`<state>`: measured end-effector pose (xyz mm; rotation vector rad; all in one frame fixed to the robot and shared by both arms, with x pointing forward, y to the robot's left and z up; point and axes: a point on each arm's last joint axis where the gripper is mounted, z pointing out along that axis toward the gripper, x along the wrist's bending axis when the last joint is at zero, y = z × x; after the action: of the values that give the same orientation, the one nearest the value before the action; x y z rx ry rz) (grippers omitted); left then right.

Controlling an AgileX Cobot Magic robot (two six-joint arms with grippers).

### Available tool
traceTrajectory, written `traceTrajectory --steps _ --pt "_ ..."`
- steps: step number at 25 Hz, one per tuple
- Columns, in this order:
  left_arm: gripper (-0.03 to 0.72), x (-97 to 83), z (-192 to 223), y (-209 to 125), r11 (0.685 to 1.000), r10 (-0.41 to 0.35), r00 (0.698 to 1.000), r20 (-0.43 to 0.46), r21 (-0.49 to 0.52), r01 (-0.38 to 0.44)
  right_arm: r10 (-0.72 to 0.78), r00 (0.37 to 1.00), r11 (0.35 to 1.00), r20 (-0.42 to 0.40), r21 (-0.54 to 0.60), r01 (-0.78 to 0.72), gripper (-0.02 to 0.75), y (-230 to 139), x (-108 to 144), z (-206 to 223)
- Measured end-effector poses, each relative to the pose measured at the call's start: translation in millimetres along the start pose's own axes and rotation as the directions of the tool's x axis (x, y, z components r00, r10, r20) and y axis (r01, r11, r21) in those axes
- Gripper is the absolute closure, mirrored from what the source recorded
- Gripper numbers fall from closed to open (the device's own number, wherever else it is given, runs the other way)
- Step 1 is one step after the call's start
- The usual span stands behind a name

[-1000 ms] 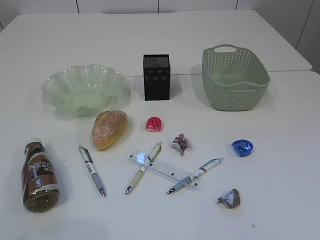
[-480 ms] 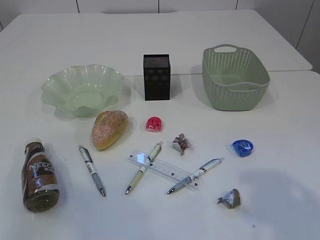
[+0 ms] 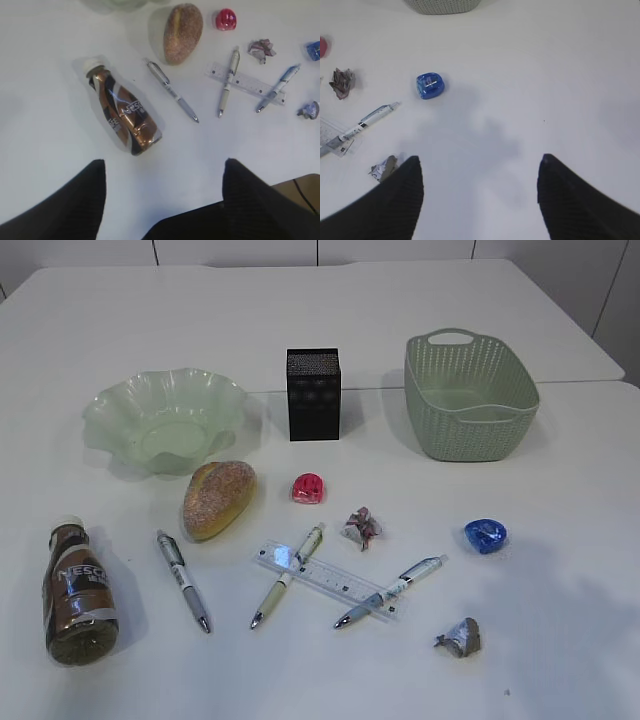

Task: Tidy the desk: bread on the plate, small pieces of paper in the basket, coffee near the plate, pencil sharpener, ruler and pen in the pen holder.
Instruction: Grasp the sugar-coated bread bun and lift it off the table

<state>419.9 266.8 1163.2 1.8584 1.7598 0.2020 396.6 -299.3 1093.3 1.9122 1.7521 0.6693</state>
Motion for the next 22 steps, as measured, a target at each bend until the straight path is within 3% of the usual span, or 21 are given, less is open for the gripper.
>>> traceTrajectory --steps 3,6,15,22 --pt "0.17 3.9 32 21 0.995 -0.024 1.0 0.011 0.095 0.023 0.008 1.0 1.0 -0.009 0.008 -0.008 0.185 4 1 3" --pt "0.161 -2.0 60 40 0.986 0.009 1.0 0.023 0.164 -0.013 0.008 1.0 1.0 -0.008 0.018 -0.008 0.185 10 2 7" --pt "0.137 -55.6 139 83 0.934 0.21 0.976 0.058 0.283 -0.218 0.011 1.0 1.0 -0.013 0.014 -0.011 0.186 16 3 11" --pt "0.088 -74.3 203 105 0.897 0.292 0.956 0.034 0.338 -0.286 0.012 1.0 1.0 -0.015 0.007 -0.012 0.186 16 3 11"
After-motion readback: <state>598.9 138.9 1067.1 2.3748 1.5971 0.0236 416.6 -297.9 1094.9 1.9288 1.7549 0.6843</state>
